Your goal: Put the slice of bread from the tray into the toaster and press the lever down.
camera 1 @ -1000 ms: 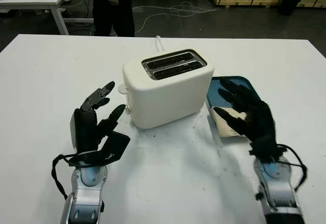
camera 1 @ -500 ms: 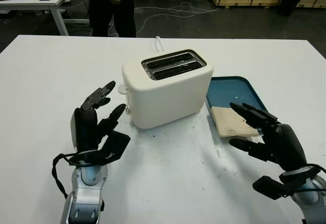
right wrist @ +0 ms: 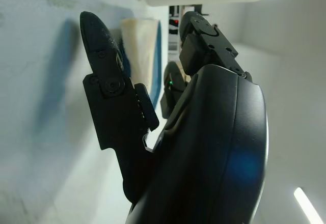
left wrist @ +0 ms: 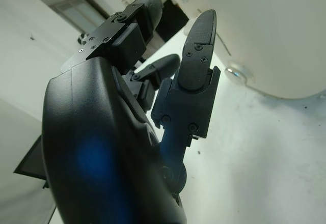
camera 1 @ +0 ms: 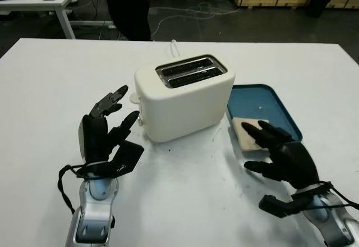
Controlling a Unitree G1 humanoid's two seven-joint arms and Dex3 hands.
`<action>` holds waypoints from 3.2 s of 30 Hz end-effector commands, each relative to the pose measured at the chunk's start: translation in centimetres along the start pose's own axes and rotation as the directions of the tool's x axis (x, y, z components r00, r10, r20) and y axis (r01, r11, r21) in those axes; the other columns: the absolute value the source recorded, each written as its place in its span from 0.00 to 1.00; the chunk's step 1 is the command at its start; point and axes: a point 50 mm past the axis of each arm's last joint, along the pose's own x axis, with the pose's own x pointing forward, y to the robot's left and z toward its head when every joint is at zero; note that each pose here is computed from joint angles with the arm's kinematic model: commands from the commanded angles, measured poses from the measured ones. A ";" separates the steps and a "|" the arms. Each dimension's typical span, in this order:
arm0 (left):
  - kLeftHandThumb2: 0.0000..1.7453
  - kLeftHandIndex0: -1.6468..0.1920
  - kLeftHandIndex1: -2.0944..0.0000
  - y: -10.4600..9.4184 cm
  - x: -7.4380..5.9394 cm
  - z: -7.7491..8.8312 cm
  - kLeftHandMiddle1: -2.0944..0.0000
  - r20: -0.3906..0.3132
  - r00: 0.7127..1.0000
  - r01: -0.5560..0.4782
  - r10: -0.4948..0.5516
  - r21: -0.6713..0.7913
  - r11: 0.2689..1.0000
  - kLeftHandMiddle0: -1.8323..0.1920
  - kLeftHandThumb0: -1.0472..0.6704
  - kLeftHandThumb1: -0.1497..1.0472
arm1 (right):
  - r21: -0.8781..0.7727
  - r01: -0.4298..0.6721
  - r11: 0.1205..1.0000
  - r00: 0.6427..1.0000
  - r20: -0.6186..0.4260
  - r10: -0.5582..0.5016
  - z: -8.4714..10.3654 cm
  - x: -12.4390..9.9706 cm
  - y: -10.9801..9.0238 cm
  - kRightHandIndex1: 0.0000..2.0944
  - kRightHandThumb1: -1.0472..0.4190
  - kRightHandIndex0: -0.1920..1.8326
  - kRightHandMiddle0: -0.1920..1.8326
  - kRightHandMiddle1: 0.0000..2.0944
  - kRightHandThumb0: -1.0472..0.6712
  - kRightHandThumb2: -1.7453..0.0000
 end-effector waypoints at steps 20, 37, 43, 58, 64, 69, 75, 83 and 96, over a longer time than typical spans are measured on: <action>0.07 0.48 0.98 0.0 -0.2 0.3 0.54 0.032 0.999 0.000 0.000 -0.013 1.000 0.68 0.40 0.89 | -0.206 0.085 0.975 0.996 0.037 -0.079 -0.5 1.5 0.8 0.02 0.14 0.28 0.30 0.01 0.34 1.00; 0.07 0.47 0.98 0.5 0.0 0.4 0.55 0.052 0.999 -0.007 0.007 0.002 1.000 0.67 0.40 0.89 | -0.361 0.075 0.930 0.990 -0.082 -0.112 1.7 1.7 -1.4 0.07 0.09 0.57 0.49 0.04 0.38 1.00; 0.06 0.47 0.97 0.6 0.1 0.5 0.55 0.057 0.998 -0.007 0.007 0.003 1.000 0.67 0.40 0.89 | -0.374 0.066 0.925 0.990 -0.094 -0.108 1.9 1.8 -1.4 0.77 0.09 0.43 0.69 0.06 0.38 0.92; 0.05 0.47 0.97 0.5 0.2 0.4 0.55 0.066 0.998 0.004 -0.004 0.005 1.000 0.66 0.40 0.89 | -0.386 0.141 0.912 0.985 -0.041 -0.169 2.2 2.1 -1.5 0.83 0.09 0.39 0.40 0.63 0.39 0.81; 0.05 0.47 0.97 0.4 0.2 0.4 0.55 0.059 0.998 0.010 -0.009 -0.005 1.000 0.67 0.39 0.89 | -0.372 0.327 0.869 0.941 0.048 -0.334 1.6 3.0 -2.3 0.83 0.09 0.40 0.41 0.64 0.36 0.83; 0.05 0.47 0.97 0.2 0.3 0.4 0.54 0.060 0.998 0.011 -0.011 -0.005 1.000 0.67 0.39 0.89 | -0.282 0.467 0.838 0.884 0.139 -0.445 0.9 4.7 -5.4 0.83 0.09 0.40 0.36 0.73 0.40 0.84; 0.05 0.47 0.97 0.0 0.2 0.4 0.54 0.062 0.998 0.012 -0.011 -0.013 1.000 0.67 0.39 0.89 | -0.212 0.508 0.835 0.859 0.198 -0.472 0.5 6.6 -10.0 0.83 0.09 0.41 0.37 0.73 0.41 0.90; 0.06 0.47 0.97 -0.2 0.3 0.5 0.53 0.058 0.998 0.017 -0.016 -0.018 1.000 0.67 0.39 0.89 | -0.037 0.426 0.904 0.891 0.190 -0.412 0.4 8.5 -12.9 0.83 0.09 0.41 0.32 0.81 0.43 0.92; 0.06 0.47 0.97 -0.5 0.7 0.5 0.51 0.057 0.998 0.023 -0.022 -0.013 1.000 0.68 0.39 0.89 | 0.389 0.024 0.921 0.981 0.170 -0.098 -0.9 12.2 -20.5 0.78 0.09 0.47 0.44 0.67 0.46 0.89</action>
